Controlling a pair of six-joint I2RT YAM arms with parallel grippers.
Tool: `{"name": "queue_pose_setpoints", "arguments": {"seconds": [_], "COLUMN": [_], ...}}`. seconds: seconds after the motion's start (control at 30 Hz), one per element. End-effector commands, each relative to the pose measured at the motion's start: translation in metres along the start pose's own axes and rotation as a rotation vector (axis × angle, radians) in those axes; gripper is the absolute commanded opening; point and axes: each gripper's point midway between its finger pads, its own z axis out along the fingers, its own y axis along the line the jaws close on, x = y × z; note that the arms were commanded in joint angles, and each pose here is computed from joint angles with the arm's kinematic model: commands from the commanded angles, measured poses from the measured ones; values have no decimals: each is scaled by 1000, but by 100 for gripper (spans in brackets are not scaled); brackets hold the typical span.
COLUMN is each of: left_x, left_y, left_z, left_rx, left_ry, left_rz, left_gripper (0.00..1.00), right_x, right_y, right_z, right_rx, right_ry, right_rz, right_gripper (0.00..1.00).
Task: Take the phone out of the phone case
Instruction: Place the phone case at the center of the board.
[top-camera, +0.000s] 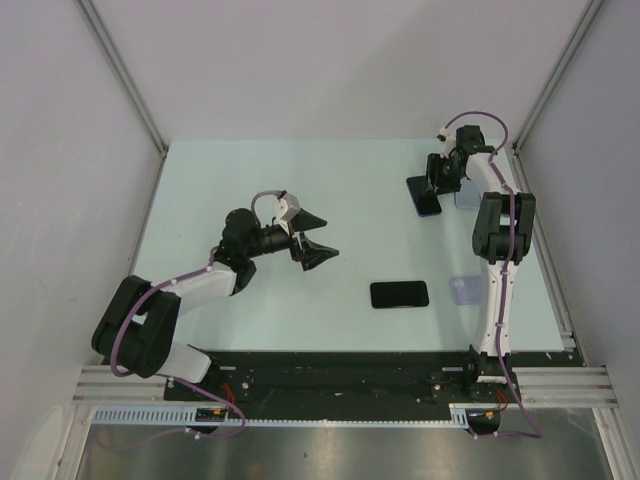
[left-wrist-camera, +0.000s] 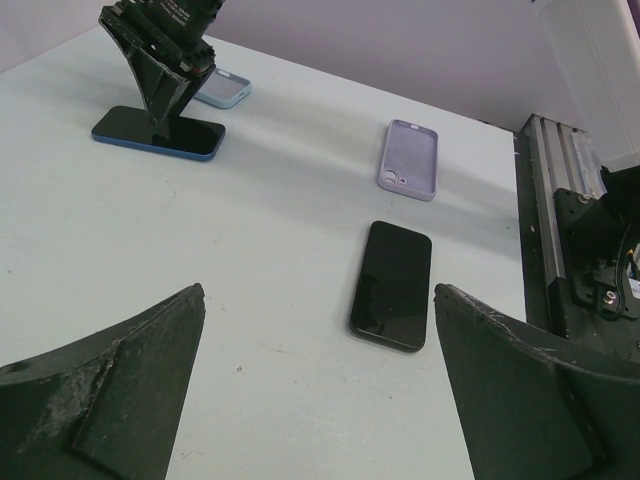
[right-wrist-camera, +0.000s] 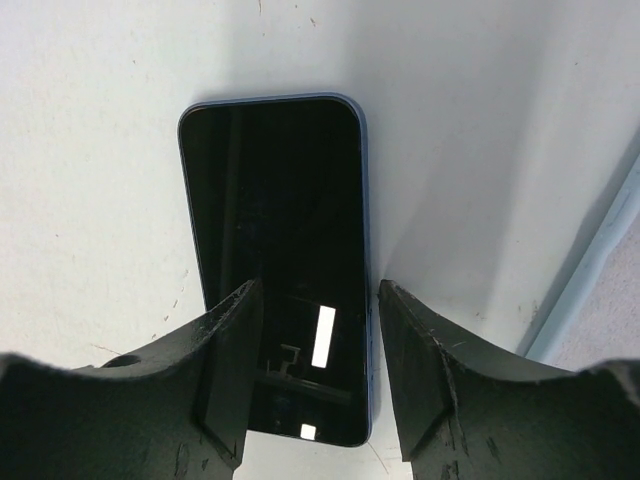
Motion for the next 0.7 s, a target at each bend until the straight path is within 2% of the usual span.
{"name": "queue_pose_setpoints", "arguments": {"seconds": [0.0, 0.67], "left_x": [-15, -14], "left_y": [-3, -4], "left_z": [-1, 0], "left_rx": [5, 8], "left_ry": [-40, -39], "left_rz": [65, 67], "left_gripper": [100, 100], "right_x": [71, 97], "right_y": [-18, 13], "right_z": [8, -5], "right_rx": [71, 14], "right_ry": [221, 285], "right_rz": [61, 48], "right_gripper": [55, 57]}}
